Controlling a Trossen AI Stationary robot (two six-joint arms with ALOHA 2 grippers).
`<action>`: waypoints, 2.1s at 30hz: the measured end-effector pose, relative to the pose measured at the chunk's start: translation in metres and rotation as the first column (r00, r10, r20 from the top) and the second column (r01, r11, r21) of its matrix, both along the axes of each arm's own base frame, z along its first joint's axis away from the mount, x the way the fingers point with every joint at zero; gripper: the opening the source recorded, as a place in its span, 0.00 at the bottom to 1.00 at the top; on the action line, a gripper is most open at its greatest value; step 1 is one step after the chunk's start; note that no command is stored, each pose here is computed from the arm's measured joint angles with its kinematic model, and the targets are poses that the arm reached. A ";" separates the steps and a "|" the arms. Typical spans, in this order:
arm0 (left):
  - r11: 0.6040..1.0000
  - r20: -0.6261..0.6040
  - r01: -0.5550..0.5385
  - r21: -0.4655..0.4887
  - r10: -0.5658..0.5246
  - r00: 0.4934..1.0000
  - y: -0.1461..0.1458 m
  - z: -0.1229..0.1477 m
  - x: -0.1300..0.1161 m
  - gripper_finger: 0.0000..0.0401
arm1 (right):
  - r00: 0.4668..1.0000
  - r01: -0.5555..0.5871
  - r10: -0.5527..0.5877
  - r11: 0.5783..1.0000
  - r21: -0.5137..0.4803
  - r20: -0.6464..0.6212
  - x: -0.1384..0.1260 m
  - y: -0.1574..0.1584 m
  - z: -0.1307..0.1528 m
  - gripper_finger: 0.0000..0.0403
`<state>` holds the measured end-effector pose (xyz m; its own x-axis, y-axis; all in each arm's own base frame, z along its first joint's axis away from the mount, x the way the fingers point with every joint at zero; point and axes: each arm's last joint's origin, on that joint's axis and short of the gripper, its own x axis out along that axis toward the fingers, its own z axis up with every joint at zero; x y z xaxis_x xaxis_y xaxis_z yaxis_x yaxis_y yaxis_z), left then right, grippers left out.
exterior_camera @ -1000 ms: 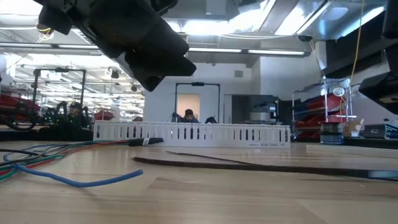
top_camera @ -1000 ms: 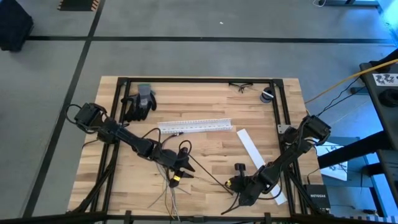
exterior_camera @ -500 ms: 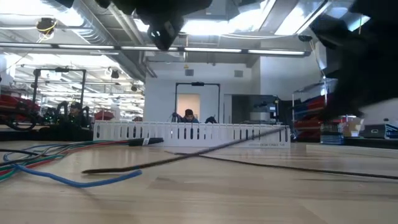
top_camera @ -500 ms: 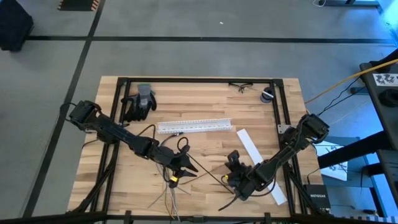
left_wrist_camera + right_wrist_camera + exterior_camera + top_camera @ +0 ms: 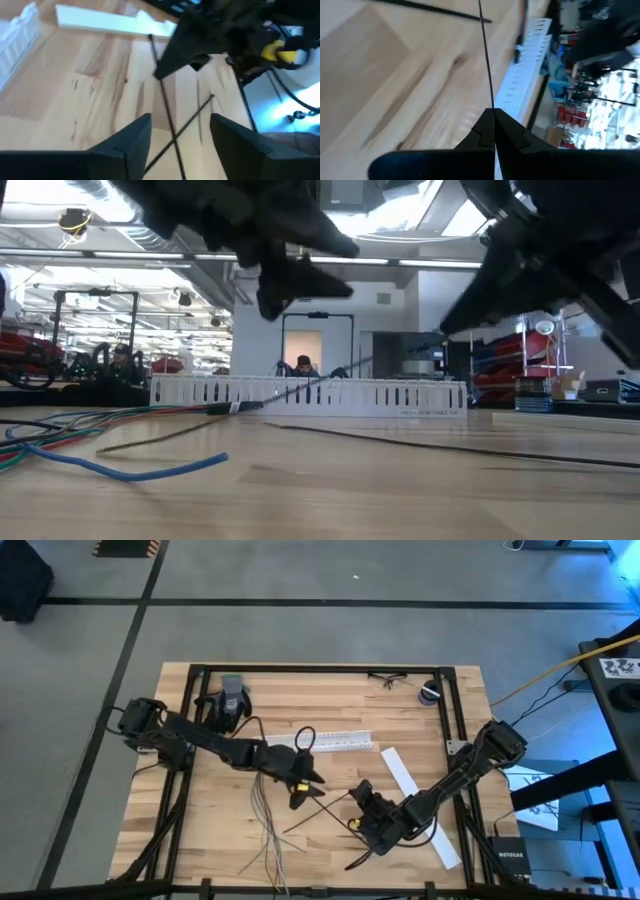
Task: Ziptie cables
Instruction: Prepare the black ziptie
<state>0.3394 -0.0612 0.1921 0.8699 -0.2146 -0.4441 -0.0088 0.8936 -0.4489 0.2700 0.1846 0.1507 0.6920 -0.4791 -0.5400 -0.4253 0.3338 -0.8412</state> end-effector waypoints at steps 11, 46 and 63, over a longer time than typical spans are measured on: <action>0.981 0.014 0.097 -0.168 -0.096 0.995 0.006 -0.044 0.023 0.50 | 0.996 -0.043 0.047 0.997 -0.060 0.072 0.016 -0.003 0.006 0.00; 0.995 0.068 0.082 -0.051 -0.078 0.995 0.007 -0.040 0.024 0.00 | 0.928 0.127 -0.255 0.901 0.415 0.271 0.004 -0.011 0.041 0.14; 0.953 0.230 -0.206 -0.224 0.257 0.939 0.018 -0.015 0.030 0.00 | 0.993 -0.063 0.009 0.879 0.473 0.115 0.000 -0.004 0.036 0.36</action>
<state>0.3694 -0.0436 0.1770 0.9836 -0.0530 -0.1725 -0.0682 0.7757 -0.6273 0.2696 0.1803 0.1868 0.7696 -0.1569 -0.6189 -0.3623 0.6909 -0.6256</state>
